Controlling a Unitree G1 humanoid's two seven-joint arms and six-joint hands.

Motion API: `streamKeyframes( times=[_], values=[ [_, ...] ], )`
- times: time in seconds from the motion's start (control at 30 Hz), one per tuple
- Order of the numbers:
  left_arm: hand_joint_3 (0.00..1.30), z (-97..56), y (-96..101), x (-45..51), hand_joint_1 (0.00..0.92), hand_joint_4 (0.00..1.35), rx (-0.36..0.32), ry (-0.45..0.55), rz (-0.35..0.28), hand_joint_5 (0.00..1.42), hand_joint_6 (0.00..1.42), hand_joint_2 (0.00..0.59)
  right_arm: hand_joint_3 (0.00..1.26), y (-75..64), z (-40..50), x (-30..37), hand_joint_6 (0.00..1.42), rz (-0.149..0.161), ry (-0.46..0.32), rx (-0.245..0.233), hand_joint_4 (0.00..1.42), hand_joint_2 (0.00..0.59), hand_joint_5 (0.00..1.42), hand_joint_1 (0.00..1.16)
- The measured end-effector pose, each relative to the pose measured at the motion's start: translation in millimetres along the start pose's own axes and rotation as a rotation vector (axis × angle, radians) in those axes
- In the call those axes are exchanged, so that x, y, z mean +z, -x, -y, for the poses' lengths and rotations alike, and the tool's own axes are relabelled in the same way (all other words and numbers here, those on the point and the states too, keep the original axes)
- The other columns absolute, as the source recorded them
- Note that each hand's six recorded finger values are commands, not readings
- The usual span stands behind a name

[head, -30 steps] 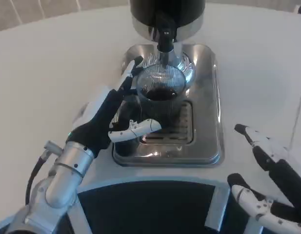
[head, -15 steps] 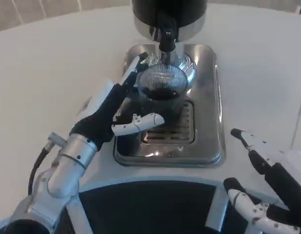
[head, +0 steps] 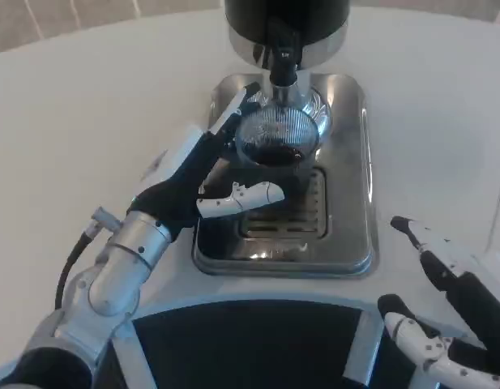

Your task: Grasp the cup under the faucet to collect the drink, then remove the cup.

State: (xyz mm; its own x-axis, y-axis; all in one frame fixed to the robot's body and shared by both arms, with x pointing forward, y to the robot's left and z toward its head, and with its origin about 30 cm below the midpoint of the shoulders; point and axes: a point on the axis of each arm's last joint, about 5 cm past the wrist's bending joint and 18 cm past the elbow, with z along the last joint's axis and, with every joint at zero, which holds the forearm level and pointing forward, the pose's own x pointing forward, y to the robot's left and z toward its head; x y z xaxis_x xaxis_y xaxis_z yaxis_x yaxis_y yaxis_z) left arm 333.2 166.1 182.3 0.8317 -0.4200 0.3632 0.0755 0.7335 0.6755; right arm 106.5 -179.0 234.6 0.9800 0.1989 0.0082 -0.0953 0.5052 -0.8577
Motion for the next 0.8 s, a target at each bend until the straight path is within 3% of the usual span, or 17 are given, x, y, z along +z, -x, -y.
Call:
streamKeyframes(
  times=[0.13,0.4,0.8],
  values=[
    [0.0,0.4,-3.1,1.6,0.357,0.1,-0.014,-0.011,0.004,0.43,0.44,0.043,0.01,-0.7,-0.7,0.8,0.0,-0.004,-0.003,0.003,0.0,0.51,0.0,0.28],
    [0.02,1.2,-8.9,5.2,0.345,0.2,-0.004,-0.049,0.002,0.52,0.63,0.051,0.03,-1.4,-0.7,1.0,0.0,-0.01,-0.012,0.003,0.0,0.503,0.0,0.28],
    [0.12,6.6,-13.1,8.7,0.345,0.27,0.024,-0.072,-0.007,0.56,0.68,0.053,0.04,-1.6,1.2,-0.1,0.0,-0.021,-0.013,-0.008,0.0,0.494,0.0,0.28]
  ],
)
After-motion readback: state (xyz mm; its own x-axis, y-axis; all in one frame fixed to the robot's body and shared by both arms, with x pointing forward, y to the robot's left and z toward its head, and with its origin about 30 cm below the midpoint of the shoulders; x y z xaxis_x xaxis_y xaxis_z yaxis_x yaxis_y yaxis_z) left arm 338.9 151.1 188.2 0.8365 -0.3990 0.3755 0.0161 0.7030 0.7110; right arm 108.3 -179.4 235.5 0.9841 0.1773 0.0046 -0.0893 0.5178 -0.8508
